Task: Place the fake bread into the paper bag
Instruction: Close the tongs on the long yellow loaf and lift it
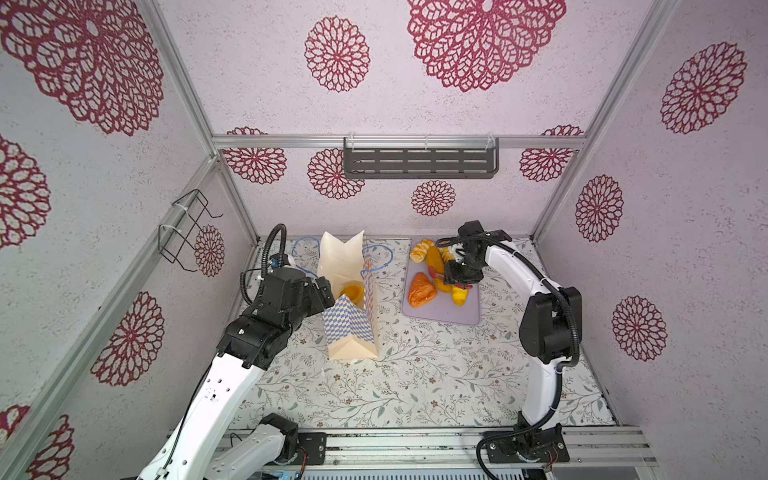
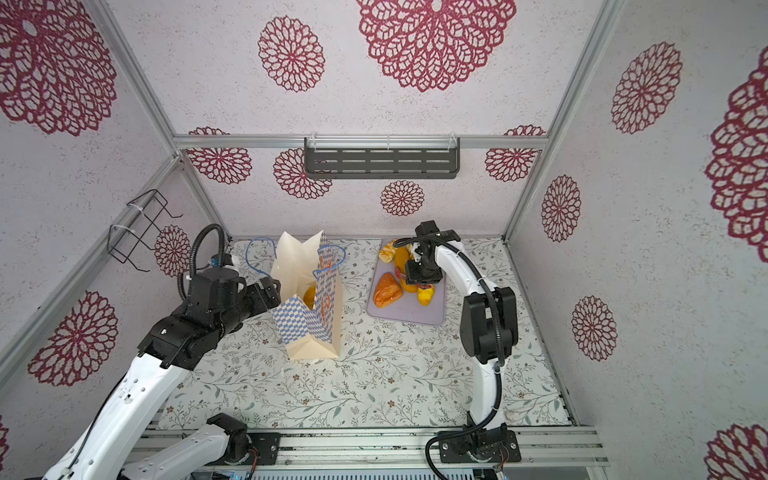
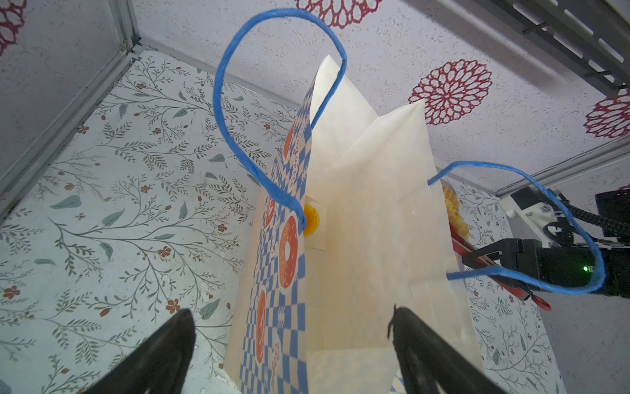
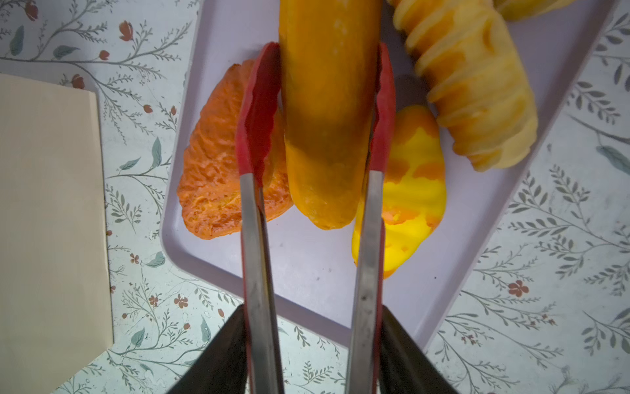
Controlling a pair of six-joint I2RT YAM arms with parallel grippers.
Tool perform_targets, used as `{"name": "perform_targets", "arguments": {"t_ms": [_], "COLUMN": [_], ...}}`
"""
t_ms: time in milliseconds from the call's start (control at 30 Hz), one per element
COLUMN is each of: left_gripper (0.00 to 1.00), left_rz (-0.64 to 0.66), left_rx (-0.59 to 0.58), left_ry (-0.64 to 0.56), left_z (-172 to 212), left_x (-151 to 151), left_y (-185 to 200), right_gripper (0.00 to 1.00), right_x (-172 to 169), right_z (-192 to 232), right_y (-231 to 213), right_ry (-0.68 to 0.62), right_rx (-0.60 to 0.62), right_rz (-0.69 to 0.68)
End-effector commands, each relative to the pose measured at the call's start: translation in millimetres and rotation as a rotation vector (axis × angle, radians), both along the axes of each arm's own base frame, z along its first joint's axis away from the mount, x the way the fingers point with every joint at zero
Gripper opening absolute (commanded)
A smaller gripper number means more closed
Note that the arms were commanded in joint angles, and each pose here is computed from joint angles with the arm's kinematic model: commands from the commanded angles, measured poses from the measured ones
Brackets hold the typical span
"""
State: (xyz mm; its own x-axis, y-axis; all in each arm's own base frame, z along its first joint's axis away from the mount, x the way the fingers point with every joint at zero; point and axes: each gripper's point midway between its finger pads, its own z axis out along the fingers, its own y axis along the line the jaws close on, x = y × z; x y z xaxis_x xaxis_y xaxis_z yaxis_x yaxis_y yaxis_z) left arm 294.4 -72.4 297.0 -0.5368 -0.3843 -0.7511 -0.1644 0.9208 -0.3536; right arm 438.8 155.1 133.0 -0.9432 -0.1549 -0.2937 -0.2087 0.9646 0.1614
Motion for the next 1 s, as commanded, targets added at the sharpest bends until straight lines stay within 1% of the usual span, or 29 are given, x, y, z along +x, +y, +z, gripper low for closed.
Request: {"name": "perform_targets", "arguments": {"t_ms": [0, 167, 433, 667, 767, 967], "left_gripper": [0.94, 0.94, 0.94, 0.90, 0.87, 0.80], "left_rz": [0.016, 0.017, 0.018, 0.020, 0.022, 0.024], "left_rx": [0.011, 0.014, 0.017, 0.018, 0.017, 0.011], "left_ry": [0.000, 0.003, 0.008, 0.012, 0.012, 0.011], "left_z": [2, 2, 0, 0, 0, 0], "left_x": [-1, -1, 0, 1, 2, 3], "left_y": [5, 6, 5, 5, 5, 5], "right_gripper": [0.54, 0.49, 0.47, 0.45, 0.44, 0.43], "right_x": [6, 7, -4, -18, -23, -36], "right_z": [12, 22, 59, 95, 112, 167], "right_y": [2, 0, -3, -6, -5, 7], "right_ry": [-0.037, -0.065, -0.138, -0.210, -0.242, -0.355], "right_rx": [-0.002, -0.004, 0.027, 0.061, 0.089, 0.223], "right_rz": [0.010, -0.002, -0.016, -0.028, -0.029, -0.010]}}
